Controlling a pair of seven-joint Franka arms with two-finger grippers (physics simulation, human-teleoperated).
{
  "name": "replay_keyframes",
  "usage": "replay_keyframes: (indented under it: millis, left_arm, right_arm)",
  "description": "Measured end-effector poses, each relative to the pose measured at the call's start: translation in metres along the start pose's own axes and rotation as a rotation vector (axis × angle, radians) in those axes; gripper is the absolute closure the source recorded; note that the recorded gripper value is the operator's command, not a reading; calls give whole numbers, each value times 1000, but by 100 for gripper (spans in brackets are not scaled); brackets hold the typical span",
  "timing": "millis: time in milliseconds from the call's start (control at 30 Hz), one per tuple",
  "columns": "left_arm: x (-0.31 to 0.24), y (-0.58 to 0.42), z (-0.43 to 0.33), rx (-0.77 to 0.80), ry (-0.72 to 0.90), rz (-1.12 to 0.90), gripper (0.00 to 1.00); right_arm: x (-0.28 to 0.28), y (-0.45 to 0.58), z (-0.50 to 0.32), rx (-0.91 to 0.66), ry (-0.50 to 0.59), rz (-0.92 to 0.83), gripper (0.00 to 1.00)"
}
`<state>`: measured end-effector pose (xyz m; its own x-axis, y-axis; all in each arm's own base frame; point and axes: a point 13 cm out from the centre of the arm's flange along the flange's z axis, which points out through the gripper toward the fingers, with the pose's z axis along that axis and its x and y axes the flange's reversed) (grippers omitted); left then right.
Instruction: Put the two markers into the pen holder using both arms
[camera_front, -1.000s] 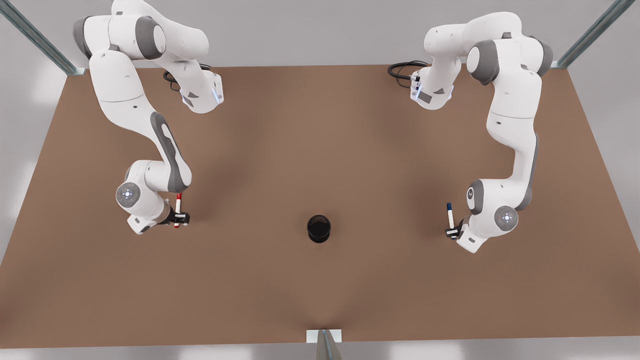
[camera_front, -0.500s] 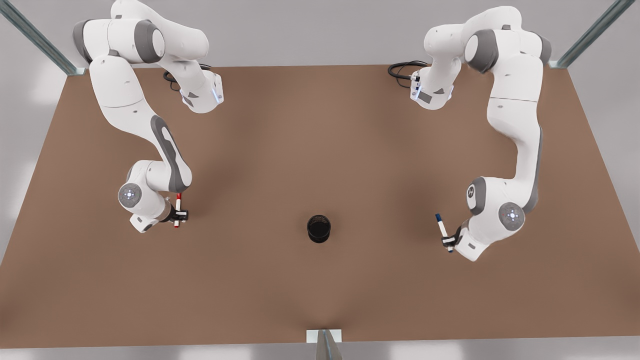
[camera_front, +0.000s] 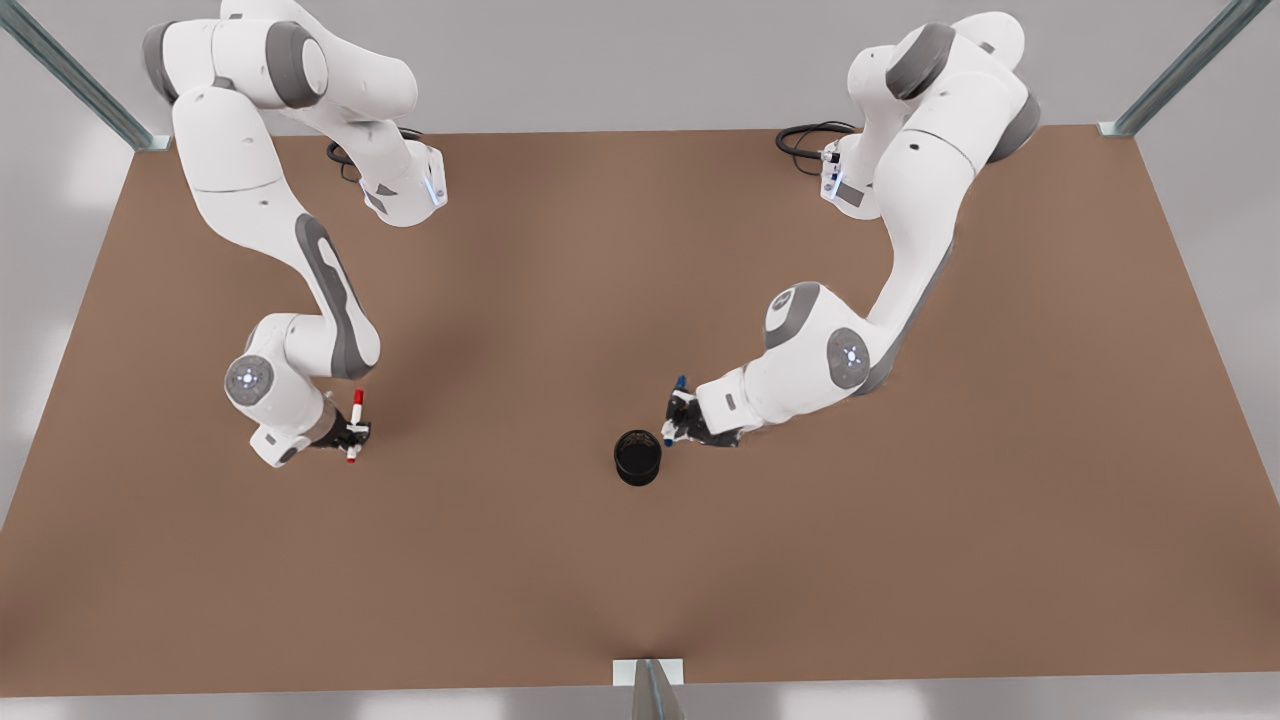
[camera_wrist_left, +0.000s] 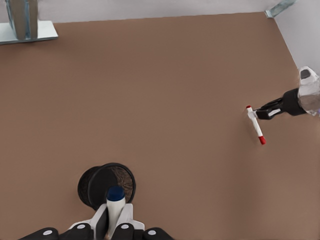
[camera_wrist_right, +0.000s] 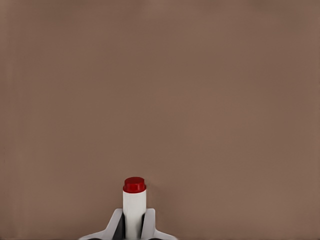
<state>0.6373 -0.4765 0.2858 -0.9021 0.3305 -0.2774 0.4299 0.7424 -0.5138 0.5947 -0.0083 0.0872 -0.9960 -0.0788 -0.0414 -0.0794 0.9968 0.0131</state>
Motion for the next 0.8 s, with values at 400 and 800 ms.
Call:
replay_keyframes:
  millis: [400,800]
  left_arm:
    - [-64,10,43,-52,-486,191,79]
    - [-27,19,87,-131,-533,327,78]
  right_arm:
    - [-97,196,-186,-161,-210,-217,73]
    - [-88,402,-254,-342,-404,-407,75]
